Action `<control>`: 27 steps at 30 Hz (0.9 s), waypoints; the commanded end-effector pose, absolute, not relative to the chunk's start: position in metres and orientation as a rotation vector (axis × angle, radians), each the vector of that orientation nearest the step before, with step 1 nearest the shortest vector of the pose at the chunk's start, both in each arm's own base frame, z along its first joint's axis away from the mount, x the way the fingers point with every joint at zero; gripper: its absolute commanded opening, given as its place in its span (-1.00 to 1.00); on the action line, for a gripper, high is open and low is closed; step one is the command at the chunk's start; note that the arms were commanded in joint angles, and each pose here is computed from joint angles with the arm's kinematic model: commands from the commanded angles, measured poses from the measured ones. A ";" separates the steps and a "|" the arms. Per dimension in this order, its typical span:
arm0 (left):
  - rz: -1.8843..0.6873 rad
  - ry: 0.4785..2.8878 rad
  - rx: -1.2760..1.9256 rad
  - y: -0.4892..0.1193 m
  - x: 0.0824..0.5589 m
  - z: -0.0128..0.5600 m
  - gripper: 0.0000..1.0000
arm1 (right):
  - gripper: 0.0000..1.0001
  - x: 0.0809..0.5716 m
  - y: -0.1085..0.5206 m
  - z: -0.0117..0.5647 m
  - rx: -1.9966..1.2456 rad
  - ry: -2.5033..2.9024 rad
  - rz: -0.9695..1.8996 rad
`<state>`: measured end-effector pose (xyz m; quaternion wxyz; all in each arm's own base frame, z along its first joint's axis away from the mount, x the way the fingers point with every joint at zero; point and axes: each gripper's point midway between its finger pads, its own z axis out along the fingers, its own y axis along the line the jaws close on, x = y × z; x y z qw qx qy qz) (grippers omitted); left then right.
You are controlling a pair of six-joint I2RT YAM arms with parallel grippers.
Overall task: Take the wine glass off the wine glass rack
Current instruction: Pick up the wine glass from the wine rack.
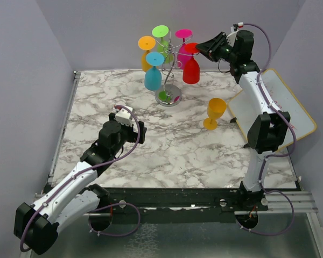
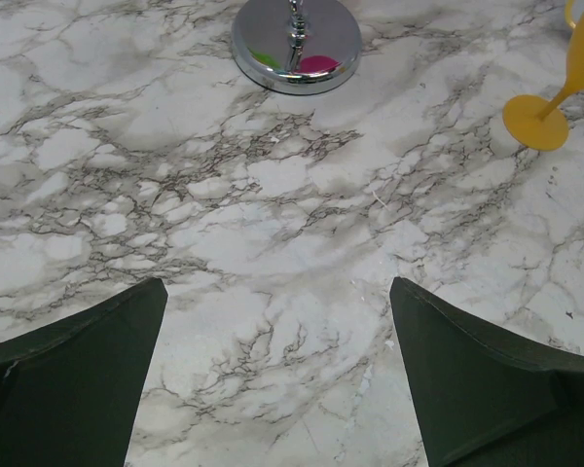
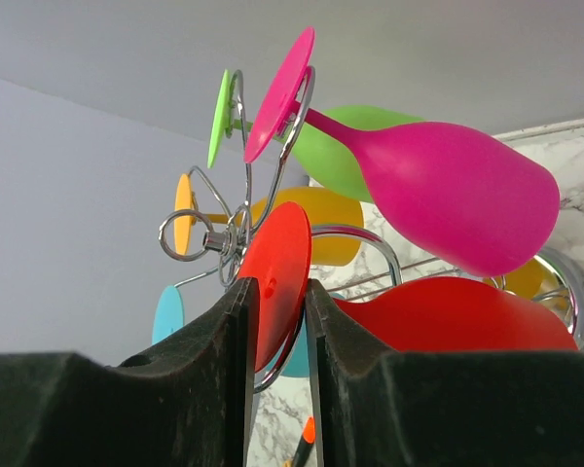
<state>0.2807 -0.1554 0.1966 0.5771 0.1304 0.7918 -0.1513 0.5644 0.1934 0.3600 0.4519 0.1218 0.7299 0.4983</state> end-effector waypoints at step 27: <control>-0.389 1.860 0.305 -0.160 0.280 0.196 0.98 | -0.50 0.548 0.180 0.413 0.291 1.652 1.277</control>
